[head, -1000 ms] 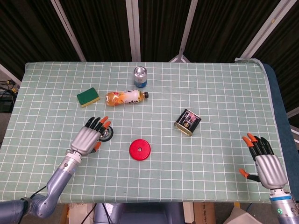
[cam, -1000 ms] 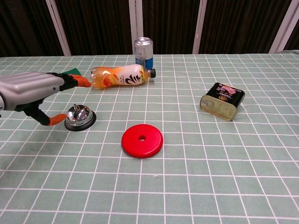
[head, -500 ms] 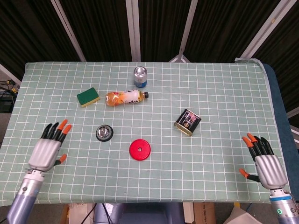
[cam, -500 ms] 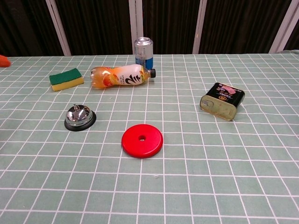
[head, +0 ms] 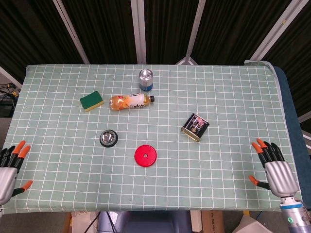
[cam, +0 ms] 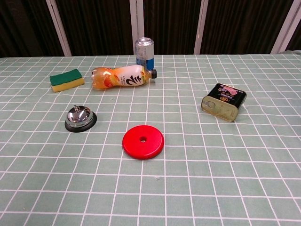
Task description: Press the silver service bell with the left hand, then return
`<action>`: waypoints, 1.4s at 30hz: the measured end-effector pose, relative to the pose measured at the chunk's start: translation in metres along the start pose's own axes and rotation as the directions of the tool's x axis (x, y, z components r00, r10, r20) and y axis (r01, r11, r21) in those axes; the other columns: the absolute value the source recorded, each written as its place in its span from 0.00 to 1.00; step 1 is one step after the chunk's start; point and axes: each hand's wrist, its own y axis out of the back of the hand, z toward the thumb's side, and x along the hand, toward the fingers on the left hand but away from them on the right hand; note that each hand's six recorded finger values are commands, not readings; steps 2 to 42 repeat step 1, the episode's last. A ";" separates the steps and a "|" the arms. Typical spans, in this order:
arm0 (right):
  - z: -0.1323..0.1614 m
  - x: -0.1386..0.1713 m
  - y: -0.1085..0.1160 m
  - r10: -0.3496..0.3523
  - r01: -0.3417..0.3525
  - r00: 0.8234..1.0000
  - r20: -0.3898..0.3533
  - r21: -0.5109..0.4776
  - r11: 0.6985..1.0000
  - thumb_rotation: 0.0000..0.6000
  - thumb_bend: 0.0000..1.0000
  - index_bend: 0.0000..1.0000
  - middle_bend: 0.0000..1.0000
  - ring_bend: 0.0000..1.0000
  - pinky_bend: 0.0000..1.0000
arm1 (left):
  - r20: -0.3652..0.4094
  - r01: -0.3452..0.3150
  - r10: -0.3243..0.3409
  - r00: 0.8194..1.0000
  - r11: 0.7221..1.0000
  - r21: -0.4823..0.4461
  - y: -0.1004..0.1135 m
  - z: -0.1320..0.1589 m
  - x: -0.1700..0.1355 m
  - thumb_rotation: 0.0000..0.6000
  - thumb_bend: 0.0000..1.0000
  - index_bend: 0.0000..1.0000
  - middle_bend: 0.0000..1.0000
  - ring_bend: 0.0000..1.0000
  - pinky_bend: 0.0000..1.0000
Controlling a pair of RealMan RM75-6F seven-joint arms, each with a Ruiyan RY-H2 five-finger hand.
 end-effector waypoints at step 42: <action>0.000 0.000 0.000 0.000 0.000 1.000 -0.001 0.001 1.000 1.00 0.22 0.00 0.00 0.00 0.00 | 0.000 0.000 0.000 1.000 1.000 -0.001 0.000 -0.002 -0.001 1.00 0.15 0.00 0.00 0.00 0.00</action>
